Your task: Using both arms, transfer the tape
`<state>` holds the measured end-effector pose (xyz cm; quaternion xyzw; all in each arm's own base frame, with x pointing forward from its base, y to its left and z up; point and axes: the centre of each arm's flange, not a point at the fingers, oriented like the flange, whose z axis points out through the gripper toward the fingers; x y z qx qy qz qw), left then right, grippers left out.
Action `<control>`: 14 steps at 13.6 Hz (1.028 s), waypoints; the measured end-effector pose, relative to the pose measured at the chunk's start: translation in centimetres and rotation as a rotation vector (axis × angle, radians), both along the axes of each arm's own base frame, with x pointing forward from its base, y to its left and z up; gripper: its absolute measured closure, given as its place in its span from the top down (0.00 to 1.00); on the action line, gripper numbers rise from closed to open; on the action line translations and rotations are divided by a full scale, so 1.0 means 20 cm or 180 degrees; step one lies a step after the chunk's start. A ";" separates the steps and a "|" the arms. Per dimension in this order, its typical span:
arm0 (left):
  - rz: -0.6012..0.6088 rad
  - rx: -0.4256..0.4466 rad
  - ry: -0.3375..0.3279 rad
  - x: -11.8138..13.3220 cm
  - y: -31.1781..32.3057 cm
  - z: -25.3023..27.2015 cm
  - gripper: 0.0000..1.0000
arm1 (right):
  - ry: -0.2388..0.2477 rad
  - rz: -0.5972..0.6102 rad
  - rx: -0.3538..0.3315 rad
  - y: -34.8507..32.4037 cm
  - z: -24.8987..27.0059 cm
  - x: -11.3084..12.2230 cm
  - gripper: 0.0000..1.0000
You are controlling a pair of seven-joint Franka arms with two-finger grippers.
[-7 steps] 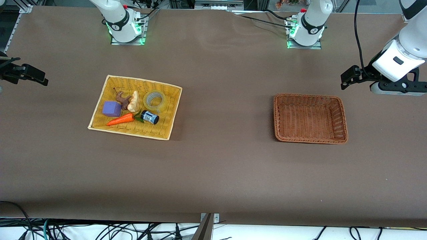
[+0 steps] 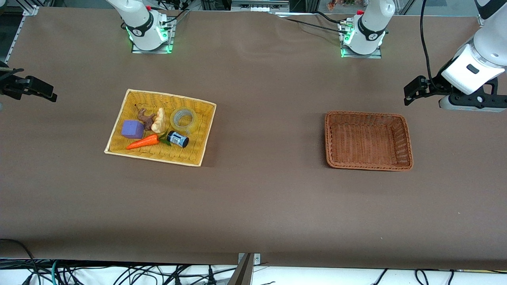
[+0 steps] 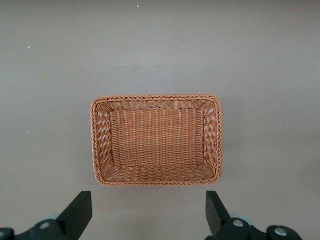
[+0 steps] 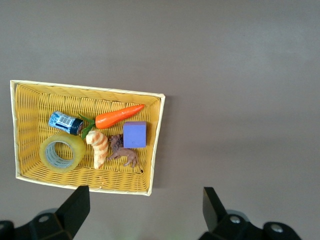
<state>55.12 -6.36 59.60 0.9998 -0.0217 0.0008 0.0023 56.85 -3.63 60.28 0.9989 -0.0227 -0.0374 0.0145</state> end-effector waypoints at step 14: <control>-0.0007 0.0001 0.0004 0.00 -0.01 0.00 1.00 | 0.0210 0.0055 -0.0053 0.05 -0.31 0.16 1.00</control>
